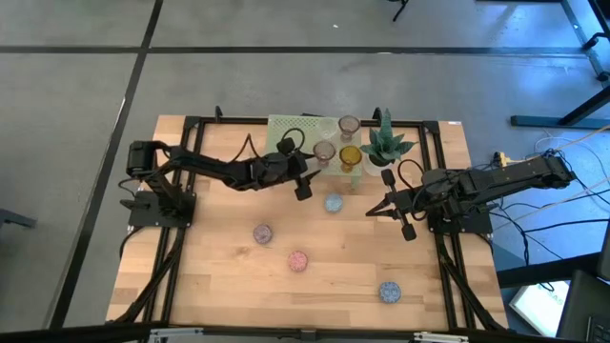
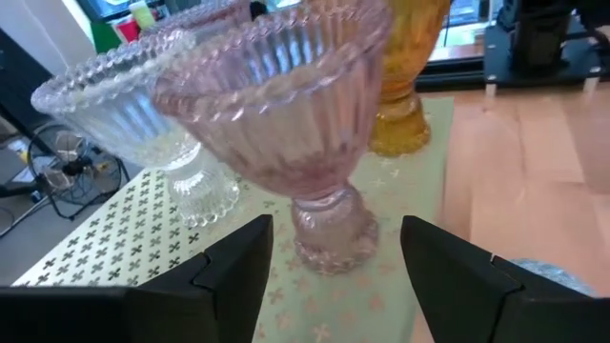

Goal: Pick & Place candle stick holders
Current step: Align the purple glass candle holder with the transparent glass candle holder on the shelf

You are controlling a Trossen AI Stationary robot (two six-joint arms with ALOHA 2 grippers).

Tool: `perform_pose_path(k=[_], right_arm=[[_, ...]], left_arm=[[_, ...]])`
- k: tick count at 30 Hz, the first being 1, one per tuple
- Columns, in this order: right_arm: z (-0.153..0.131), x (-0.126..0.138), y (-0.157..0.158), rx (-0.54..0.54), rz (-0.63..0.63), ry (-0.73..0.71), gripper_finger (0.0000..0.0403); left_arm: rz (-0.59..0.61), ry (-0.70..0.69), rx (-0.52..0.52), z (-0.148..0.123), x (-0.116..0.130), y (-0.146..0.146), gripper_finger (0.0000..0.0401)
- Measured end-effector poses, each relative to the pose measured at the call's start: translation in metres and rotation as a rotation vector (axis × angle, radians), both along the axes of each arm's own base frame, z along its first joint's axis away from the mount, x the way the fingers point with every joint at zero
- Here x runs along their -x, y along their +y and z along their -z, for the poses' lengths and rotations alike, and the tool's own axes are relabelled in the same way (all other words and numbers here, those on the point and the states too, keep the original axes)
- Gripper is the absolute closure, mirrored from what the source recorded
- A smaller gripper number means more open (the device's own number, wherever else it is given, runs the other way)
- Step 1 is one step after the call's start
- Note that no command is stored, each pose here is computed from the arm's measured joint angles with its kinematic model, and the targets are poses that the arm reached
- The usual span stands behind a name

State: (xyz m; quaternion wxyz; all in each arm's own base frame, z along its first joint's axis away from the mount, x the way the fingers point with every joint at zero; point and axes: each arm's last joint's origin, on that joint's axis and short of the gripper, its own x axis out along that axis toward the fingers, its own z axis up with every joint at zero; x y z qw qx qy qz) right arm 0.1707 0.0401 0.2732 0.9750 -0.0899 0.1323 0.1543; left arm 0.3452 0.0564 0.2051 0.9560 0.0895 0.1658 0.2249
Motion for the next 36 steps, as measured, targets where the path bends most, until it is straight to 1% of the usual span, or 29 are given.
perform_pose_path(k=[3, 6, 14, 21, 27, 31, 36], right_arm=[[0.000, 0.000, 0.000, 0.000, 0.000, 0.000, 0.0395], [0.000, 0.000, 0.000, 0.000, 0.000, 0.000, 0.0395], [0.000, 0.000, 0.000, 0.000, 0.000, 0.000, 0.0395], [0.000, 0.000, 0.000, 0.000, 0.000, 0.000, 0.0395], [0.000, 0.000, 0.000, 0.000, 0.000, -0.001, 0.0395], [0.000, 0.000, 0.000, 0.000, 0.000, -0.001, 0.0395], [0.000, 0.000, 0.000, 0.000, 0.000, -0.001, 0.0395]], left_arm=[[-0.005, 0.009, -0.005, 0.001, 0.000, -0.004, 0.0188], [-0.032, 0.042, -0.014, 0.003, 0.001, -0.008, 0.0214], [-0.045, 0.035, 0.001, 0.004, 0.000, -0.013, 0.0309], [-0.071, 0.016, 0.035, 0.004, 0.001, -0.008, 0.0393], [-0.043, -0.011, 0.110, 0.004, 0.002, 0.003, 0.0399], [-0.049, -0.016, 0.122, 0.004, 0.003, 0.009, 0.0399], [-0.003, -0.013, 0.149, 0.008, 0.001, 0.011, 0.0399]])
